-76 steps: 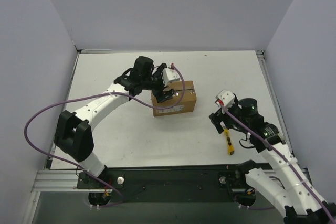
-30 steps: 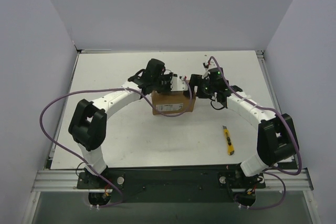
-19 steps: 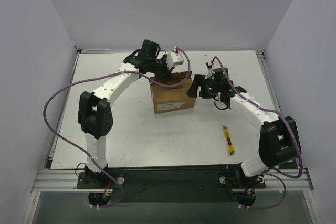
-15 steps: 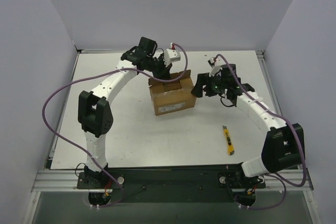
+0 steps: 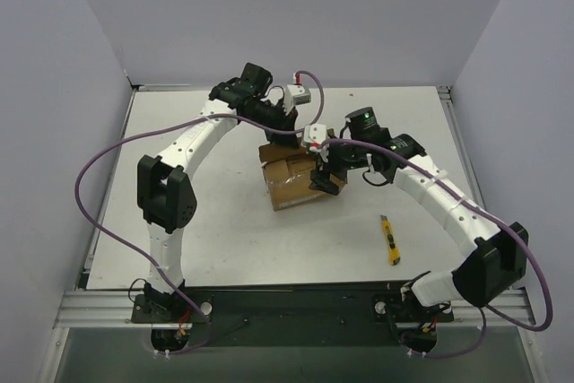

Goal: Unpack the express box

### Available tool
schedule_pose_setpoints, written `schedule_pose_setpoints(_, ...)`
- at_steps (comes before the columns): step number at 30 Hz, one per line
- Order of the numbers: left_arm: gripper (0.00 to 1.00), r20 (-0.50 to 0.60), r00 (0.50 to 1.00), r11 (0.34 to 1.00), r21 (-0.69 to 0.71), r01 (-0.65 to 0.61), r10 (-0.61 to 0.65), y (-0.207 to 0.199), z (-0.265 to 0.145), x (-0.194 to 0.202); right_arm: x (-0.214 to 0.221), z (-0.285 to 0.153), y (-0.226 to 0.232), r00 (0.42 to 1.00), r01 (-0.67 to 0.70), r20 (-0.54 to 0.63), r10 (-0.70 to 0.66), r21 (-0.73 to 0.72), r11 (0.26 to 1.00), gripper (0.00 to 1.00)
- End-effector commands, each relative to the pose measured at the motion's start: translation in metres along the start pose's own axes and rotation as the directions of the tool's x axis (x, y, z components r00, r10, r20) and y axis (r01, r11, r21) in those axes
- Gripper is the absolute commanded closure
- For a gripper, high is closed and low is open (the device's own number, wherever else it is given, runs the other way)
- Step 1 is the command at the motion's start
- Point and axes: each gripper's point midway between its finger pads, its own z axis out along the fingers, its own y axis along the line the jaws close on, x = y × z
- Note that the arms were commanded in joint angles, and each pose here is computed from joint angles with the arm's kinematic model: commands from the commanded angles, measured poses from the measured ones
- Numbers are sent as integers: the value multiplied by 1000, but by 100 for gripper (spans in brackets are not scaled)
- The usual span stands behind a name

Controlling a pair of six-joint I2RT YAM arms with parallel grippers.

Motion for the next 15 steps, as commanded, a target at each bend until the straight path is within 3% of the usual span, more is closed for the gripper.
schedule_pose_setpoints(1, 100, 54, 996, 993, 105, 58, -64, -24, -9, -20, 16, 12, 20, 992, 85, -84, -96, -124, 989, 27)
schedule_pose_setpoints(15, 100, 33, 997, 995, 84, 61, -64, -33, -4, -5, 48, 46, 36, 988, 46, -134, -80, -241, 970, 26)
